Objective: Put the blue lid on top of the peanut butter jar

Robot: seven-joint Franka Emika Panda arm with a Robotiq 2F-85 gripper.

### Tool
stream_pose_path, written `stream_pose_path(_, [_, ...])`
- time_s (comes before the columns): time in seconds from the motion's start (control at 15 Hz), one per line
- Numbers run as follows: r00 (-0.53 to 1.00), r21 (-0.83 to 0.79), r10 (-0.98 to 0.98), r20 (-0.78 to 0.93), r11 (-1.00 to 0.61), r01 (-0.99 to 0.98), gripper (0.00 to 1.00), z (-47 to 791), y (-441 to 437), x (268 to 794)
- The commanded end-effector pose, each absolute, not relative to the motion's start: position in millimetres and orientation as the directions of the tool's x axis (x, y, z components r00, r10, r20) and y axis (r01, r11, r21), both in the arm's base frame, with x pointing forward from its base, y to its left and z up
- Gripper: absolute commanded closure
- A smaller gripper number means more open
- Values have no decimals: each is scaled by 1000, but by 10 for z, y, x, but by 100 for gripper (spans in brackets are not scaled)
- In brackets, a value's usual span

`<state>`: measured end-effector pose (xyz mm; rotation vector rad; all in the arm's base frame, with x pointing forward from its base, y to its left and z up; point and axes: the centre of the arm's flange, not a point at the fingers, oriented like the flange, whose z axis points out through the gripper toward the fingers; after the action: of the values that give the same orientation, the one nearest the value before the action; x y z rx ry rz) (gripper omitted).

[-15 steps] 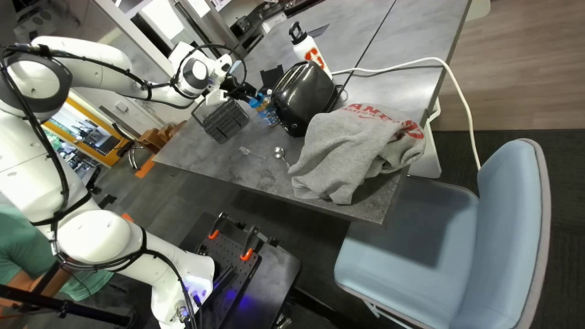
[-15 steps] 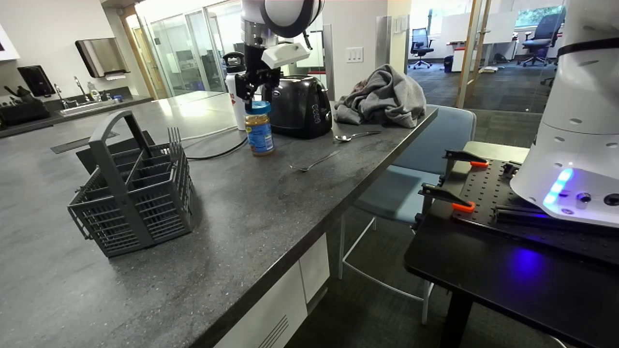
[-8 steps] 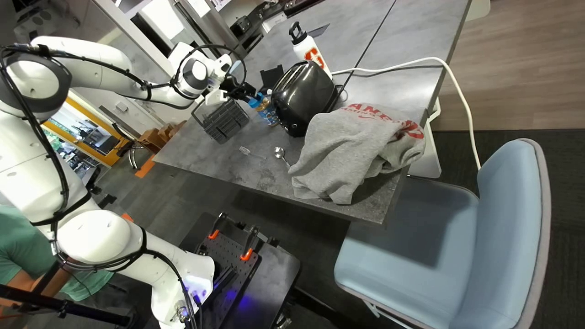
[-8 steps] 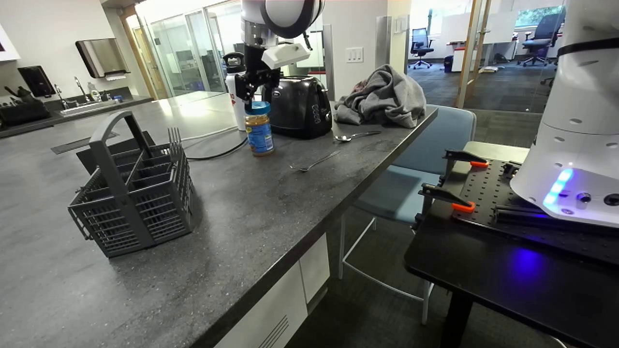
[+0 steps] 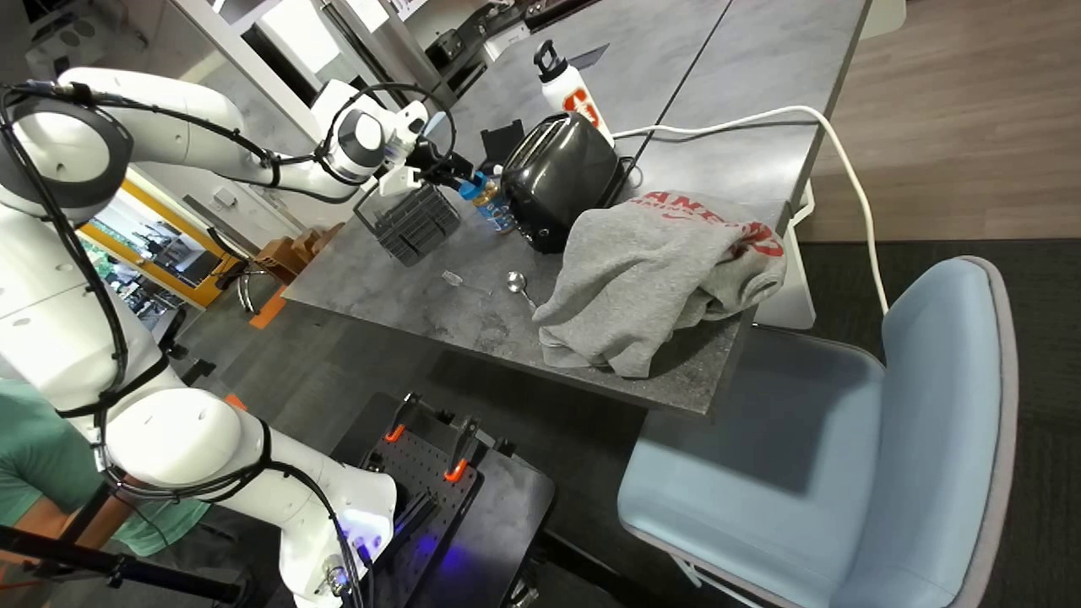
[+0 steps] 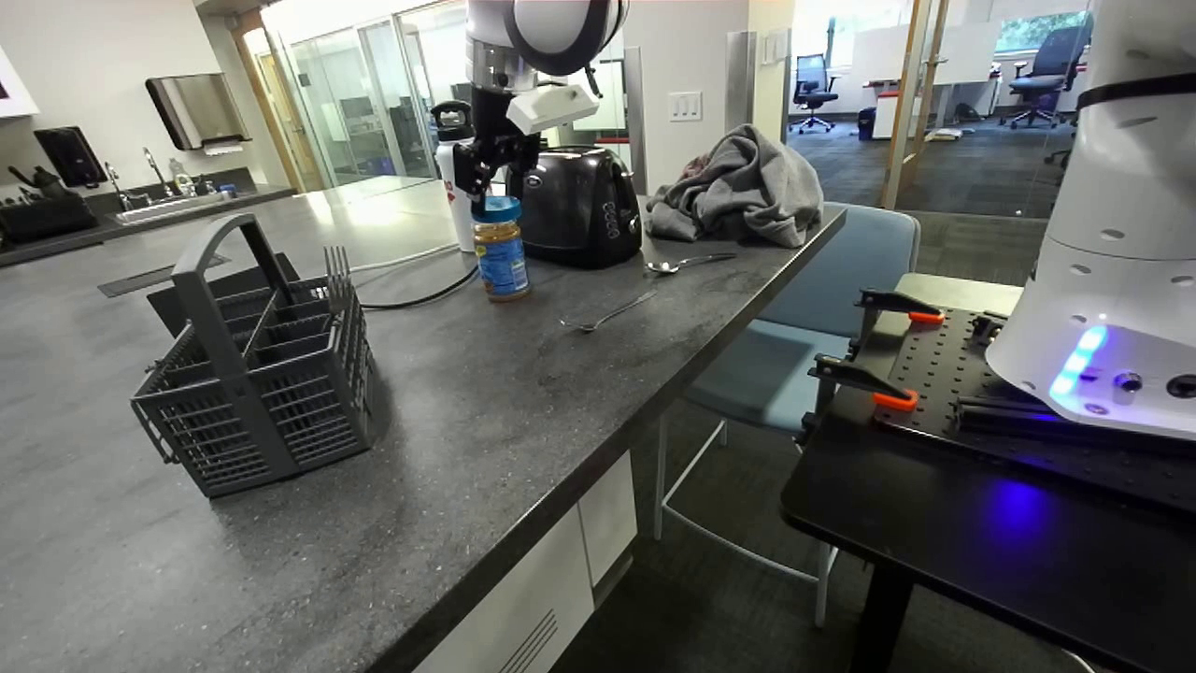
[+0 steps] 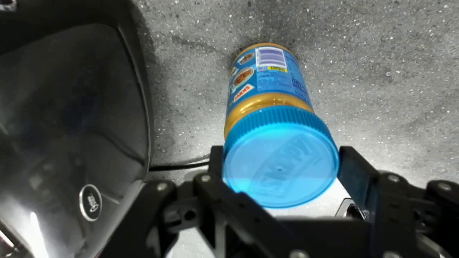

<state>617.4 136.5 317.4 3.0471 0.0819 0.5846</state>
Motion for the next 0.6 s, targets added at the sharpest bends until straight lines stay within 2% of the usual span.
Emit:
stream_pose_path(0.0, [920,31,80,384,-997,74,46,3212,1347,6107])
stream_pose_path(0.53, [922,37,99,374,-995,92,46,3172,1424,6159])
